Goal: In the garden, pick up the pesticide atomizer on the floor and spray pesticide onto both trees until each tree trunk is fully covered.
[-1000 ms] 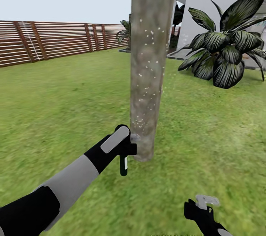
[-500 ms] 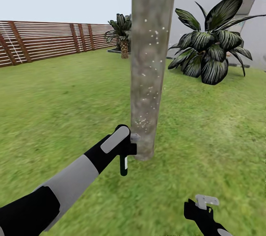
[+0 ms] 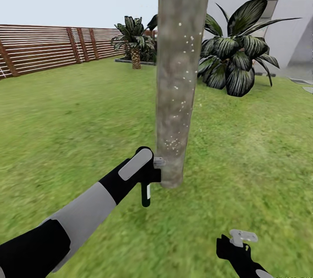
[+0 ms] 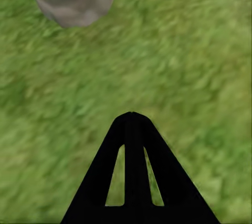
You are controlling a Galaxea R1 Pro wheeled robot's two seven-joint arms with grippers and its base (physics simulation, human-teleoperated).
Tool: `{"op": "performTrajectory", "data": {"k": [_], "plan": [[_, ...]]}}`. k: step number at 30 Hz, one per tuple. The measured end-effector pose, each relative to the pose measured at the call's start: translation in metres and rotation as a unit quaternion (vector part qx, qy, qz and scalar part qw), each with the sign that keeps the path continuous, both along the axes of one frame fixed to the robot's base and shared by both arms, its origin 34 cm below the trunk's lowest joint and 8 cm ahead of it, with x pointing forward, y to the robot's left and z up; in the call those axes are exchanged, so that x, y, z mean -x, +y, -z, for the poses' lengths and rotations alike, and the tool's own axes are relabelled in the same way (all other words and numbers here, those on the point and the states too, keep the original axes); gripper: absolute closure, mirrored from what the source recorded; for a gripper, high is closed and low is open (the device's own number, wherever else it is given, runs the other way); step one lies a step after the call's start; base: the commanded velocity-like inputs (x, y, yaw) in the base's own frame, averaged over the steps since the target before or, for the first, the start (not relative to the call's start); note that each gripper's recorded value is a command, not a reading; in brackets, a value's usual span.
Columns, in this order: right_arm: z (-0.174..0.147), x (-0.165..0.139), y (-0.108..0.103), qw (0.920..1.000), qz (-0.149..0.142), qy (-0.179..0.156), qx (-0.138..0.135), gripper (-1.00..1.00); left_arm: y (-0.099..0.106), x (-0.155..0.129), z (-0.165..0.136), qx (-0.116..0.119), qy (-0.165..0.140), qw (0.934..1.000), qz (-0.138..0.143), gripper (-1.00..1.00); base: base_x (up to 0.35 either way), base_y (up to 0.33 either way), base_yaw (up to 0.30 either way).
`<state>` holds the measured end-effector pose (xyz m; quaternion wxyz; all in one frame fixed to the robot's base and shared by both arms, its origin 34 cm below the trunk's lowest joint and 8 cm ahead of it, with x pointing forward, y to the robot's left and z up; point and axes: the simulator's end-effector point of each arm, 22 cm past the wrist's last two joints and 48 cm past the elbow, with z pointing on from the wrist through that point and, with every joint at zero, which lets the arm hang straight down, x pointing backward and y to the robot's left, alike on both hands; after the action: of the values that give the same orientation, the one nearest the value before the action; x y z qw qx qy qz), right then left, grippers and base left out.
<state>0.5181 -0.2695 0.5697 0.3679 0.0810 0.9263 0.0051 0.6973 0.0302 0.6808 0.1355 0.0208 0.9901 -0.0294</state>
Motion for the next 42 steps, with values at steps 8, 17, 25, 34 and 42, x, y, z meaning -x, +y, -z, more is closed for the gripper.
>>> {"op": "performTrajectory", "data": {"k": [8, 17, 25, 34, 42], "plan": [[-0.001, 0.0, 0.0, 1.0, 0.001, -0.001, 0.0, 1.0, -0.001, 0.0, -0.002, 0.001, -0.002, 1.0, 0.002, 1.0, 0.122, 0.328, -0.211], [-0.001, 0.0, 0.0, 1.0, 0.001, -0.002, -0.001, 1.0, -0.002, 0.0, -0.003, 0.002, -0.004, 1.0, 0.002, 1.0, 0.231, 0.264, -0.254], [-0.001, 0.0, 0.001, 1.0, 0.001, -0.001, -0.002, 1.0, -0.001, -0.001, -0.002, 0.002, -0.003, 1.0, 0.001, 1.0, 0.095, 0.152, -0.161], [0.0, 0.001, 0.001, 1.0, 0.0, 0.002, -0.001, 1.0, 0.012, -0.003, -0.007, -0.032, -0.011, 0.9994, -0.009, 1.0, 0.003, 0.005, -0.006], [0.001, 0.001, 0.003, 1.0, -0.001, 0.003, -0.004, 1.0, 0.018, -0.01, -0.032, -0.062, -0.033, 0.9974, -0.013, 1.0, 0.0, 0.0, 0.0]]}}
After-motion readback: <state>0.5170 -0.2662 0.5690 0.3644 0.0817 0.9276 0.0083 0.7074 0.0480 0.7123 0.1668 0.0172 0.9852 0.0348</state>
